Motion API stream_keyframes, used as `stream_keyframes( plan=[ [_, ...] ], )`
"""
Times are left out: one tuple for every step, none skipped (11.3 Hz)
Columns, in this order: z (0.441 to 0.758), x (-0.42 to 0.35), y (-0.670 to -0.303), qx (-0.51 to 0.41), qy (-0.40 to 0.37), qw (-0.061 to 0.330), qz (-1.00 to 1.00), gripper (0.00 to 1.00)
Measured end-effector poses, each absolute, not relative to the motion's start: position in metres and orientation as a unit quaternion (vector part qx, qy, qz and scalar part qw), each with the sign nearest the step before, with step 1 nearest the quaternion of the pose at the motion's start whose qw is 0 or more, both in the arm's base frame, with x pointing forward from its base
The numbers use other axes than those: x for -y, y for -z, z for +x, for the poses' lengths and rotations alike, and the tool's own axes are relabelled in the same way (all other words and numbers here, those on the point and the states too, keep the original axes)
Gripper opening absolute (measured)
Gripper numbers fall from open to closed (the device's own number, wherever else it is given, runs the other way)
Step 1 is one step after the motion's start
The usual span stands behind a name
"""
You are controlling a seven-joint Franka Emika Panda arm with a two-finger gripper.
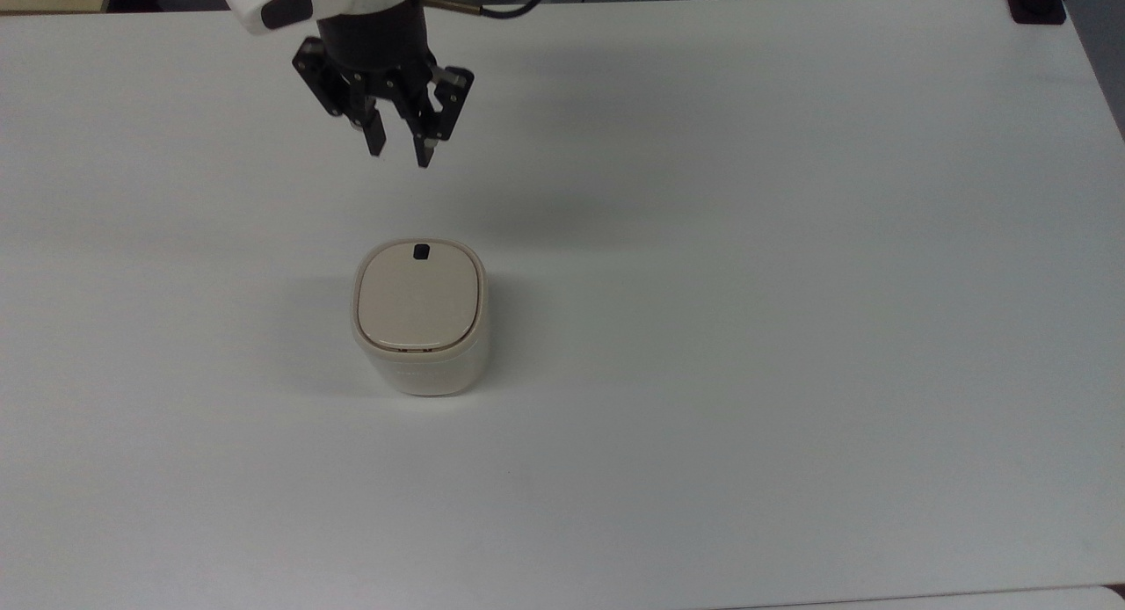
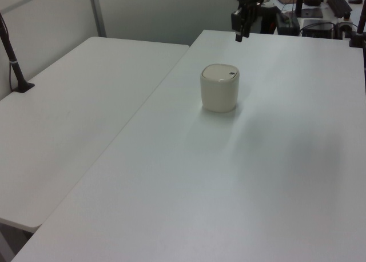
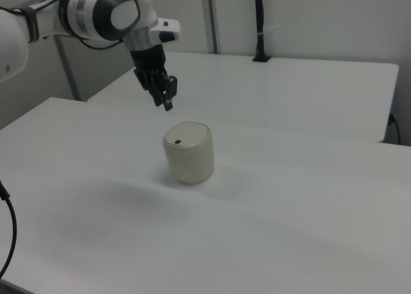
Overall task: Open the trash bin
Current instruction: 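Lower the gripper onto the dark tab on the bin lid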
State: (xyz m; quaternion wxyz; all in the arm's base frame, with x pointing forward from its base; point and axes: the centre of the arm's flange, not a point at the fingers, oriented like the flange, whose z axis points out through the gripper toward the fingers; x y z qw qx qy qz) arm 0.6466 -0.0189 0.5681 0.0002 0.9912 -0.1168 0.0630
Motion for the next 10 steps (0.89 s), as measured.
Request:
stream_keyframes(
  plan=[
    [0.654,0.017,-0.559,0.115,-0.071,0.000,0.991,0.26],
    [0.663,0.013,-0.545,0.112,-0.075,0.001,0.991,0.21],
    [0.671,0.010,-0.531,0.110,-0.077,0.002,0.991,0.20],
    [0.678,0.006,-0.518,0.106,-0.079,0.003,0.991,0.20],
    [0.681,0.000,-0.511,0.102,-0.079,0.003,0.992,0.20],
    [0.683,-0.004,-0.506,0.100,-0.076,0.003,0.992,0.20],
    [0.684,-0.009,-0.499,0.096,-0.071,0.004,0.993,0.20],
    [0.686,-0.013,-0.490,0.093,-0.064,0.005,0.994,0.20],
    [0.688,-0.017,-0.479,0.090,-0.056,0.008,0.994,0.20],
    [0.690,-0.018,-0.471,0.089,-0.051,0.009,0.995,0.20]
  ],
)
